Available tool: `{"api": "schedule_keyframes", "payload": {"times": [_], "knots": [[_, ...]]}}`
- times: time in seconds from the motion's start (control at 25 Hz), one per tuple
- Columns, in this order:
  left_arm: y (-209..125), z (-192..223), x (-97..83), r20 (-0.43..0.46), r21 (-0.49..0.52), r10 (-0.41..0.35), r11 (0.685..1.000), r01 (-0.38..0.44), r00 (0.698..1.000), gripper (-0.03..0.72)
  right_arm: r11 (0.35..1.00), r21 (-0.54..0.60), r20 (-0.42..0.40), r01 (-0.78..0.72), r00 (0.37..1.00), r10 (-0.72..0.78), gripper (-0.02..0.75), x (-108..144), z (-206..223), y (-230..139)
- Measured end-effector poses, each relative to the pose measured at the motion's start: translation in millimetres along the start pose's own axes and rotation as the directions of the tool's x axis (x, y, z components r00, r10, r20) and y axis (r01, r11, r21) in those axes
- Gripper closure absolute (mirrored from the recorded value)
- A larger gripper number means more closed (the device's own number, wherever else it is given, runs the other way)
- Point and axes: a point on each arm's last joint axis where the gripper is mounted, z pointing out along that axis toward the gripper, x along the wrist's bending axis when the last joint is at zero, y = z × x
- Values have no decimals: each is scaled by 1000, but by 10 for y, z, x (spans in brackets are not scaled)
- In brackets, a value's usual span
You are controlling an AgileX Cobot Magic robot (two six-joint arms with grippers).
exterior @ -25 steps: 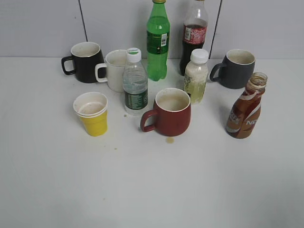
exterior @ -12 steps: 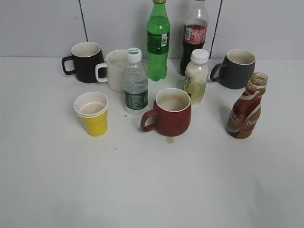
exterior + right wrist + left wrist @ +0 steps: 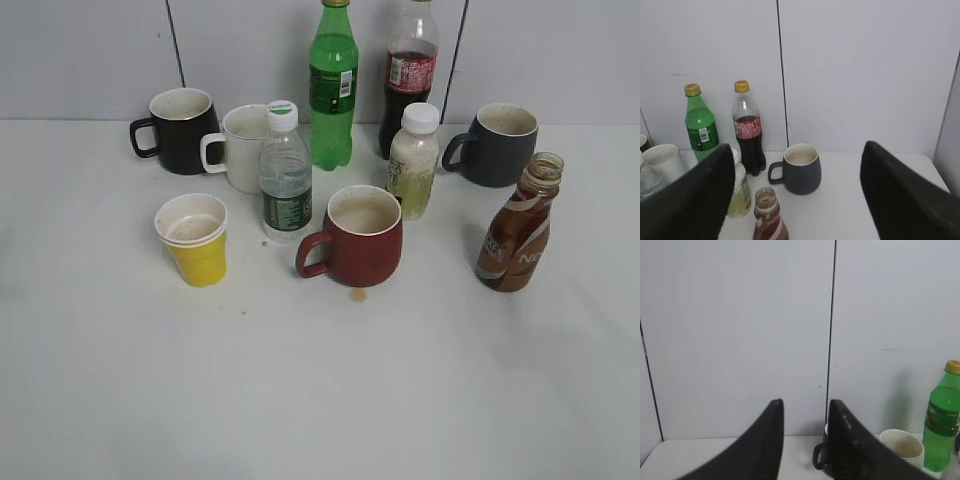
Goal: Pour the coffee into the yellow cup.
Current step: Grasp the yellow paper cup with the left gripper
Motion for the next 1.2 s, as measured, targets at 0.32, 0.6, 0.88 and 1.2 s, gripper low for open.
{"api": "schedule_keyframes", "payload": {"times": [0.32,0.6,0.88,1.2], "knots": [[-496,910,32,-5,-8,2,1000,-2,1000,448,997,-64,14,44,999,-43,152,-14,596,-23],[-1044,1228,58,-26,150,-85,985,88,996,413,997,-21,15,70,997,-69,151,-16,1076,-265],[-1542,1247,-157,72,305,-71,951,46,995,361,994,68,5,83,996,-84,151,-21,1425,-597],[-1982,941,-308,213,271,-72,963,12,974,356,994,73,-102,76,992,-69,152,207,1554,-858]]}}
